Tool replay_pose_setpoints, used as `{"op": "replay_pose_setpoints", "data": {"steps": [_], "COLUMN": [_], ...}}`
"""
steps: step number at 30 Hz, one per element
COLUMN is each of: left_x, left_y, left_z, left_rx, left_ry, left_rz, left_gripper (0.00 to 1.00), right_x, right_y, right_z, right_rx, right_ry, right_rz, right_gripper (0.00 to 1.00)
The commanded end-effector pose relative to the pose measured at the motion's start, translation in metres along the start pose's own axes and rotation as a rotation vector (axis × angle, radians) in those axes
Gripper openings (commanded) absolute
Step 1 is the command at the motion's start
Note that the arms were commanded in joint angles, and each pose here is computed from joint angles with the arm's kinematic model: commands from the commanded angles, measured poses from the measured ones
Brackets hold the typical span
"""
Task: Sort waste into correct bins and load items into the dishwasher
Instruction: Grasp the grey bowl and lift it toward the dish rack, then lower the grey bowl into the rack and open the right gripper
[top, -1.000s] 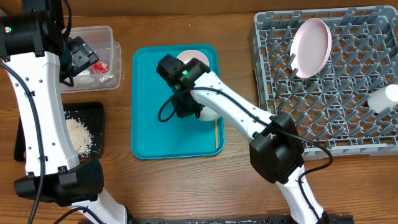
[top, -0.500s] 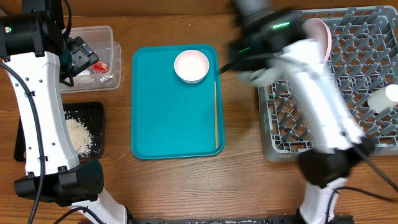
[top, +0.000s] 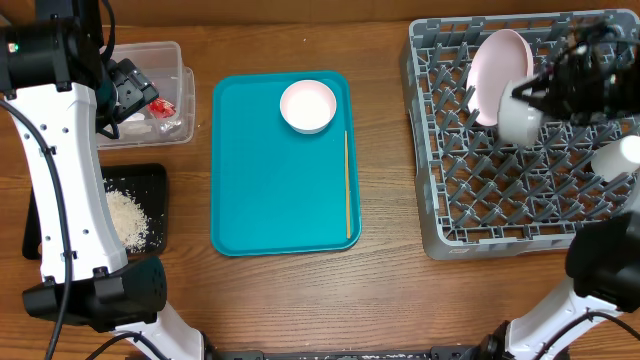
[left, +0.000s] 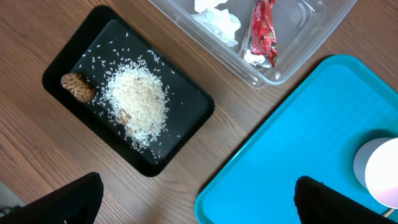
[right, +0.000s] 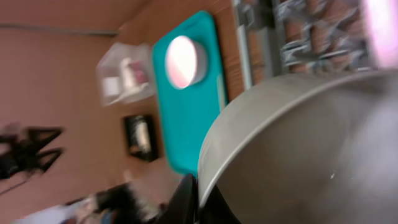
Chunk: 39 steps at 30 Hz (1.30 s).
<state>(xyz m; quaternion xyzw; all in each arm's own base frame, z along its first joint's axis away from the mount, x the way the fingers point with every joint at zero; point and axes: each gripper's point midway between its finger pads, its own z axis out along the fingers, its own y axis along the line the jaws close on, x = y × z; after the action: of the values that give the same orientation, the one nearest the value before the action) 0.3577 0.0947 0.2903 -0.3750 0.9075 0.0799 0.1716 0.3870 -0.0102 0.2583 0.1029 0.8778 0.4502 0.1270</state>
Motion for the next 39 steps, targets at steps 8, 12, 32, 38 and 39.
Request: {"op": "replay_pose_setpoints", "data": {"steps": [8, 12, 32, 38, 39], "left_x": [0.002, 0.002, 0.002, 0.002, 0.002], "left_y": [0.002, 0.002, 0.002, 0.002, 0.002], "left_z": [-0.006, -0.006, -0.006, -0.006, -0.006], "left_rx": [0.009, 0.009, 0.009, 0.009, 0.009], "left_ry": [-0.008, -0.008, -0.008, -0.008, -0.008], "left_rz": [-0.015, -0.015, -0.014, -0.014, -0.014], "left_gripper": [1.0, 1.0, 1.0, 1.0, 1.0], "right_x": [0.006, 0.01, 0.022, 0.041, 0.043], "right_y": [-0.041, -0.063, -0.067, -0.078, -0.08], "right_z": [0.0, -0.006, -0.019, -0.009, -0.008], "right_rx": [-0.359, -0.357, -0.385, -0.32, -0.319], "right_ry": [-0.132, -0.165, -0.164, -0.092, -0.09], "right_rz": [0.076, 0.126, 0.263, 0.28, 0.278], "right_gripper": [0.04, 0.04, 0.04, 0.04, 0.04]}}
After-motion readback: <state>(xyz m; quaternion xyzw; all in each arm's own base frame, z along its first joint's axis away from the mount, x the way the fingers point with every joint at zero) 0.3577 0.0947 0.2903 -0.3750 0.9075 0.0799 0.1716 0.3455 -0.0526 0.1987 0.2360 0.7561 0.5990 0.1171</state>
